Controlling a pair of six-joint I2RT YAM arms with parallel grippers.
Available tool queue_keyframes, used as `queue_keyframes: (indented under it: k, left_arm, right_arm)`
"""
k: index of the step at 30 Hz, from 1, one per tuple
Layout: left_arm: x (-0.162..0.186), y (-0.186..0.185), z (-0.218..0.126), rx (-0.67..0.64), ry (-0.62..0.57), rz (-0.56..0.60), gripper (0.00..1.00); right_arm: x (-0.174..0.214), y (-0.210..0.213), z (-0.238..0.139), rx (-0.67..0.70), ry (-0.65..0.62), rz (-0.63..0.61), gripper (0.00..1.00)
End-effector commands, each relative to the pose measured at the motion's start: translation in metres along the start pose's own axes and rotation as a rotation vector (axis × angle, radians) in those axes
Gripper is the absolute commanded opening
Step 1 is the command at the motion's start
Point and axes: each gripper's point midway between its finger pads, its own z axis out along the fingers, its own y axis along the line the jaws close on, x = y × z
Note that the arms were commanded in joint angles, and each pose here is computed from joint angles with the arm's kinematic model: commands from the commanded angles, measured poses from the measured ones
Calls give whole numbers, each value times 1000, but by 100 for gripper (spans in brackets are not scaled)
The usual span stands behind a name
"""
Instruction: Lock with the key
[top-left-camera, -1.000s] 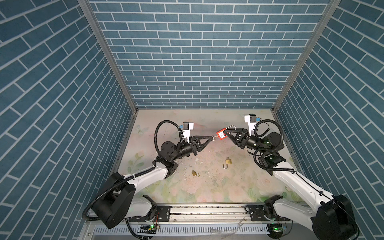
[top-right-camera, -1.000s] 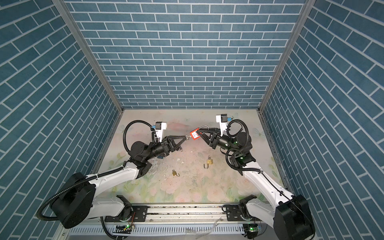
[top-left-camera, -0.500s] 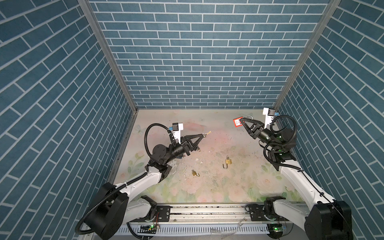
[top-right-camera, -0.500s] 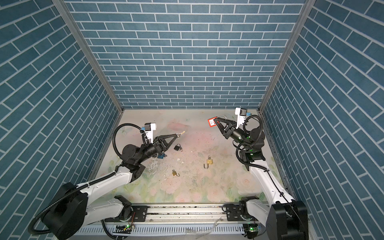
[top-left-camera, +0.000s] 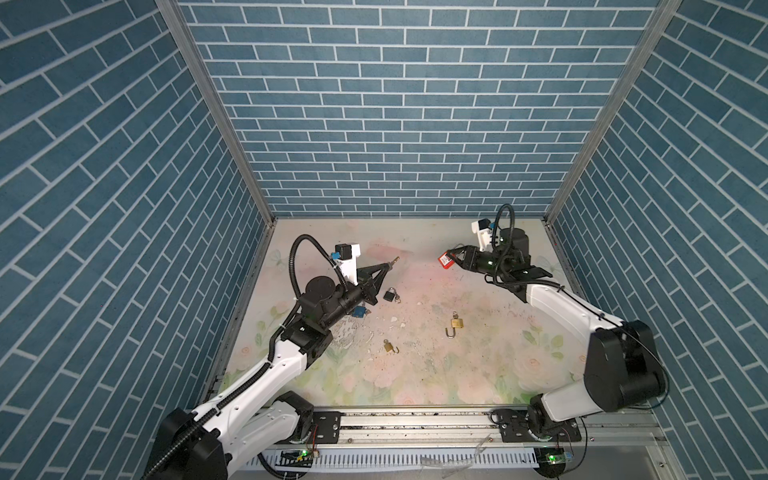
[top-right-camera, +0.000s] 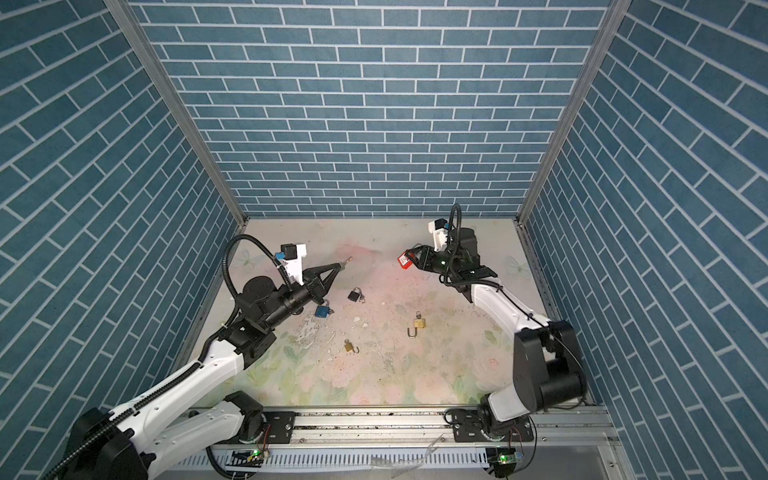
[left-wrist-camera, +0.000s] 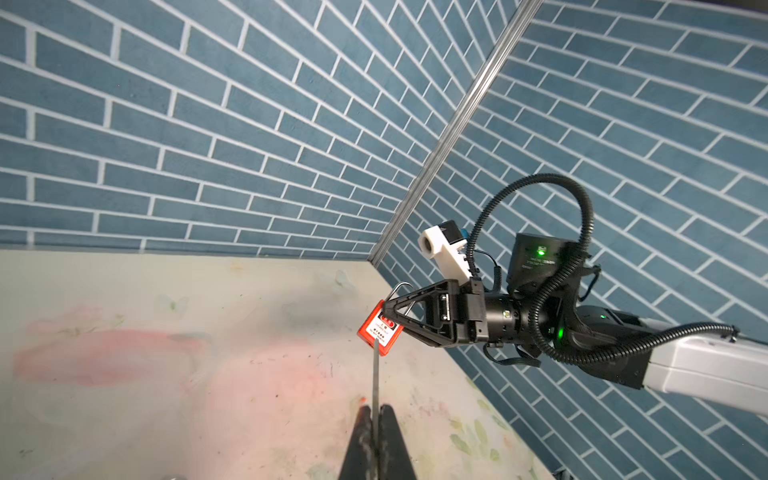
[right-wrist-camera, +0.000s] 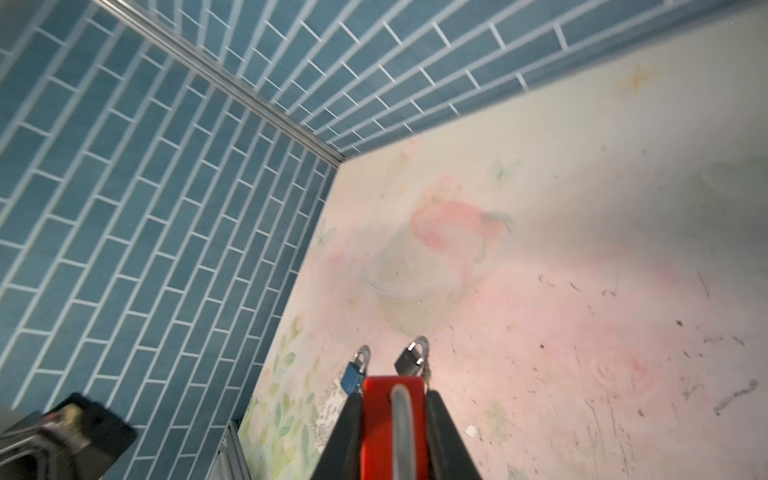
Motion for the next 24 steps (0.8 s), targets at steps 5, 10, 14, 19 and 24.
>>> queue_keyframes:
  k: [5,10,14,19,24]
  left_arm:
    - [9,20,9,-82,41,34,0]
    - [19,26,16,-84,66,6,0]
    - [23,28,19,-75,68,-8,0]
    - [25,30,22,-77,71,-15,0]
    - [21,29,22,-75,60,-14,0]
  right_arm:
    - [9,-40,54,1,42,137,0]
    - [13,-66,75,54,33,188,0]
    - [14,-77,86,60,13,225,0]
    - [18,-93,95,112,-34,273,0]
    - [27,-100,100,138,-62,311,0]
